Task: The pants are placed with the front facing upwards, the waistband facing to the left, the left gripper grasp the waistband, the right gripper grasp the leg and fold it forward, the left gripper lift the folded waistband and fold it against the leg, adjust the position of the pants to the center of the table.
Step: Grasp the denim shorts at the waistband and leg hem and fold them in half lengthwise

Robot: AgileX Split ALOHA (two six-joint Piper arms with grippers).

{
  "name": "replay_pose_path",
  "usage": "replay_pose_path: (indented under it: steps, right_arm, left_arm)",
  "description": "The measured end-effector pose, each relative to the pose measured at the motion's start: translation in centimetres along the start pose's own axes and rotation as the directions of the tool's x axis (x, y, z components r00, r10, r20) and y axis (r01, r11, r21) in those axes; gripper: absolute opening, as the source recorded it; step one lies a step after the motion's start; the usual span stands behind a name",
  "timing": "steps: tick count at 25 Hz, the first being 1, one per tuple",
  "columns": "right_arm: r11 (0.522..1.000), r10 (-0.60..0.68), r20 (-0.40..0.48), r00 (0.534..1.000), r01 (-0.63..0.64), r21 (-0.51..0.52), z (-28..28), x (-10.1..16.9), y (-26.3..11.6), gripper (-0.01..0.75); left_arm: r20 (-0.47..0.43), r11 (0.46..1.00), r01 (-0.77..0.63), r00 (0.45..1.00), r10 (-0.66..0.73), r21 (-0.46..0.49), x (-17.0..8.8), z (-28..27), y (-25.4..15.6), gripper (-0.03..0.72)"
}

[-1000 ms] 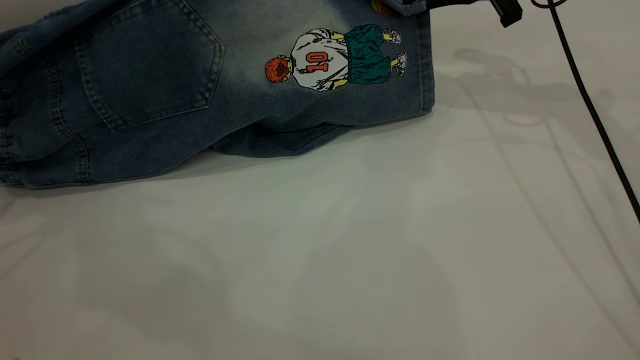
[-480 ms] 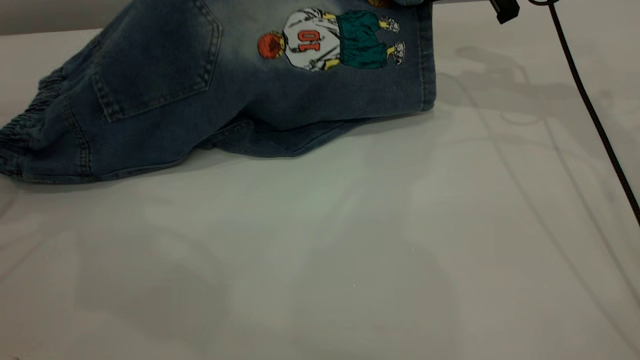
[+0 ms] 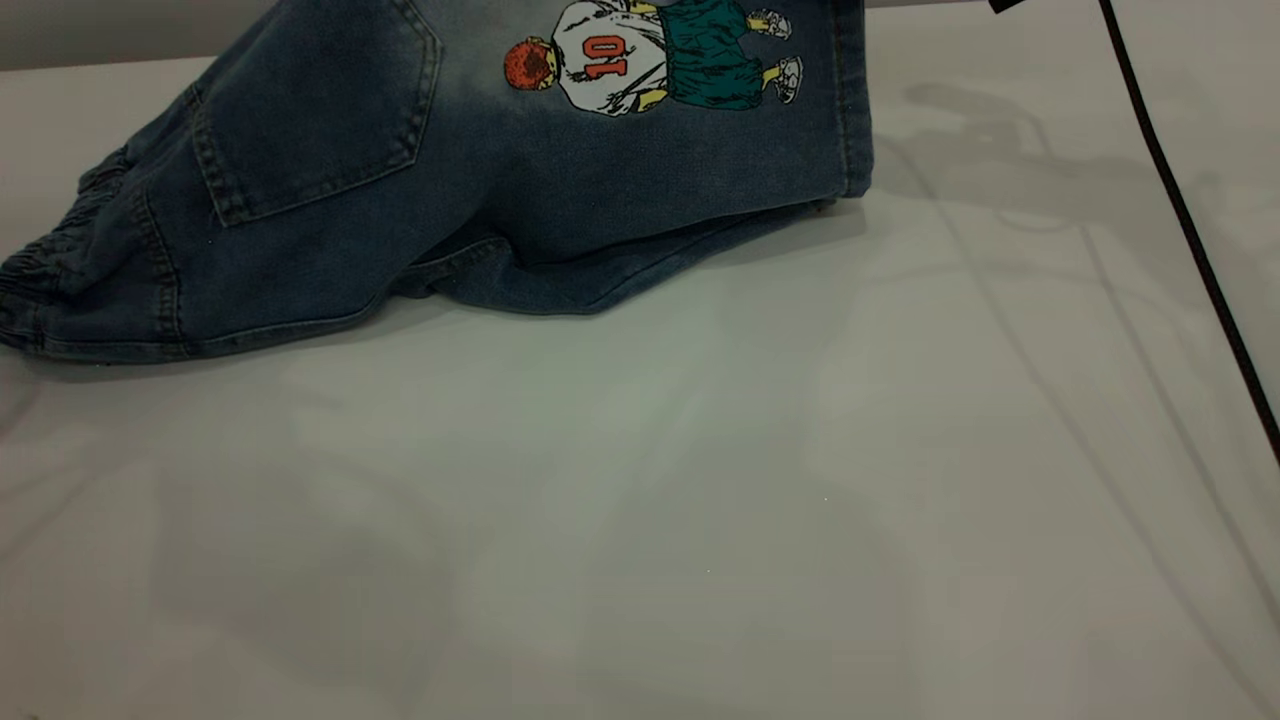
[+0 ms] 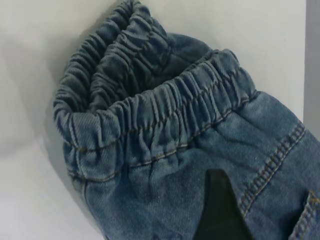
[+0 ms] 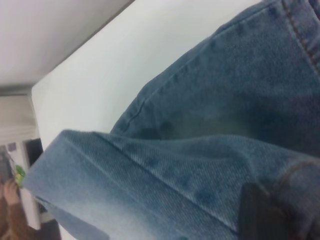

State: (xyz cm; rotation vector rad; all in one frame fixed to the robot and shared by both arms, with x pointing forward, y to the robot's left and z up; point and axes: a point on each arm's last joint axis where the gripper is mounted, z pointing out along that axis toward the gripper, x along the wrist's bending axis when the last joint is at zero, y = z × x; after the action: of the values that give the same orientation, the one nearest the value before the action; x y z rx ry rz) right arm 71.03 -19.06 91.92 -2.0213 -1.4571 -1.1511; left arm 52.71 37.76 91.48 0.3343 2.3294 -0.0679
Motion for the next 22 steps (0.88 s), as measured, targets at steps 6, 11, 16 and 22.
replay_pose_path:
  steps: [6,11,16,22]
  right_arm:
    - [0.994,-0.104,-0.028,0.994,0.105,0.019,-0.3,0.6,-0.2,0.380]
    - [0.976,-0.195,-0.092,0.977,0.202,0.082,-1.1,1.6,-0.9,0.505]
    - [0.954,-0.205,-0.197,0.959,0.241,0.179,-1.4,2.4,-1.9,0.515]
    - [0.923,-0.191,-0.309,0.932,0.277,0.267,-1.8,3.2,-3.0,0.501]
  left_arm:
    - [0.018,0.994,-0.104,0.994,0.103,0.018,-0.1,0.0,-0.2,0.419]
    - [0.056,0.979,-0.199,0.979,0.197,0.046,-0.4,0.0,-0.5,0.419]
    - [0.059,0.953,-0.271,0.962,0.266,0.132,-0.2,-0.1,-1.3,0.419]
    - [-0.037,0.948,-0.260,0.962,0.271,0.183,1.5,-0.8,-0.3,0.419]
